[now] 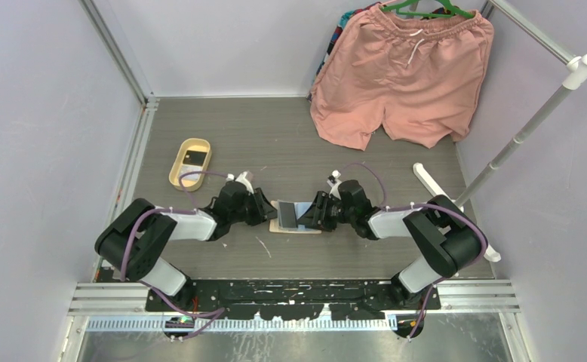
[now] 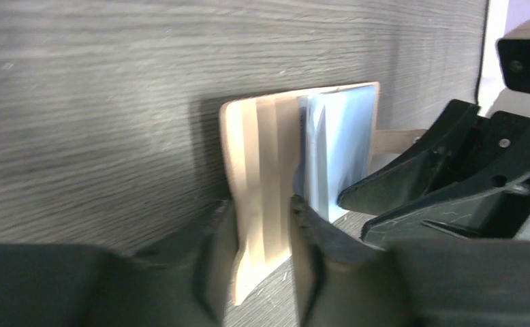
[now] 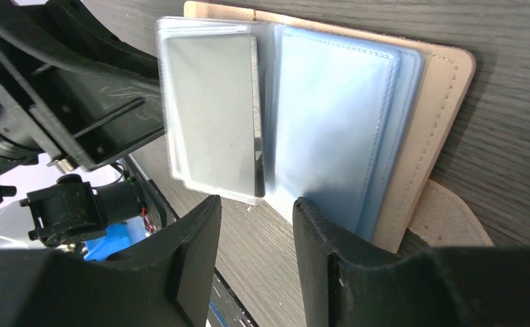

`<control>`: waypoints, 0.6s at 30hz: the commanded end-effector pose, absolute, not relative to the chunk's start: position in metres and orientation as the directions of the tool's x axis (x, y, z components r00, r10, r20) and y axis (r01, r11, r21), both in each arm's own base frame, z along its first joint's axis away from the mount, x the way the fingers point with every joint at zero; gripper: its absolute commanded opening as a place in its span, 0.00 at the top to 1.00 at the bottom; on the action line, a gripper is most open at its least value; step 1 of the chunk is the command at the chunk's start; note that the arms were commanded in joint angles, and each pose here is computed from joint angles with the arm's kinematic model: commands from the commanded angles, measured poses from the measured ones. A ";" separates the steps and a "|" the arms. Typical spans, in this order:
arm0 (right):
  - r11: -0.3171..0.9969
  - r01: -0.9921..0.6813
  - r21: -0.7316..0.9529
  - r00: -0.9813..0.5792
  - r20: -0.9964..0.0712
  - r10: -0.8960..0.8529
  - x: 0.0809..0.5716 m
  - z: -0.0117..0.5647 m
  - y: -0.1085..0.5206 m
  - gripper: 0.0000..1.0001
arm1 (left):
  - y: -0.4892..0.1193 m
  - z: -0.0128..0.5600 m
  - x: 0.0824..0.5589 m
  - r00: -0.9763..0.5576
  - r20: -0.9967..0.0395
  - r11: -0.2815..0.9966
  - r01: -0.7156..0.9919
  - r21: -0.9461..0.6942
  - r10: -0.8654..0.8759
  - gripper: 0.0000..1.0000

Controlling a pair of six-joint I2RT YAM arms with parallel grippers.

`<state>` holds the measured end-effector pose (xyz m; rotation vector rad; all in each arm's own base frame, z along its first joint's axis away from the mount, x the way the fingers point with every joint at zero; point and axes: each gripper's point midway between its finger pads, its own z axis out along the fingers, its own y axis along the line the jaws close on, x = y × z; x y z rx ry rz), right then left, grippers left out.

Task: Take the credit cards out of the card holder

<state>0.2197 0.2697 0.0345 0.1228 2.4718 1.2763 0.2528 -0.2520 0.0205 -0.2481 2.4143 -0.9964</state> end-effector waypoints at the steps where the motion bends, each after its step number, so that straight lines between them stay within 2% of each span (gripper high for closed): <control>1: 0.707 -0.031 0.707 -0.937 -0.267 0.226 0.214 0.001 0.247 0.50 | -0.200 -0.043 0.215 -0.904 -0.317 0.877 -0.115 -0.467 -0.288 0.54; 3: 0.711 -0.022 0.703 -0.936 -0.263 0.232 0.212 -0.002 0.245 0.50 | -0.196 -0.040 0.217 -0.899 -0.330 0.883 -0.117 -0.454 -0.289 0.42; 4: 0.713 -0.020 0.701 -0.937 -0.262 0.232 0.212 -0.003 0.244 0.50 | -0.194 -0.038 0.217 -0.897 -0.336 0.887 -0.118 -0.445 -0.288 0.20; 5: 0.715 -0.019 0.699 -0.937 -0.262 0.231 0.211 -0.003 0.244 0.50 | -0.193 -0.034 0.219 -0.894 -0.347 0.892 -0.115 -0.438 -0.285 0.09; 7: 0.719 -0.018 0.695 -0.937 -0.263 0.230 0.210 -0.005 0.242 0.50 | -0.189 -0.023 0.223 -0.884 -0.373 0.901 -0.112 -0.418 -0.283 0.01; 12: 0.727 -0.026 0.687 -0.940 -0.265 0.216 0.210 -0.006 0.242 0.50 | -0.160 0.000 0.232 -0.858 -0.426 0.932 -0.144 -0.333 -0.285 0.00; 18: 0.730 -0.037 0.682 -0.943 -0.265 0.200 0.210 -0.007 0.243 0.50 | -0.105 0.044 0.256 -0.775 -0.501 0.912 -0.239 -0.334 -0.386 0.00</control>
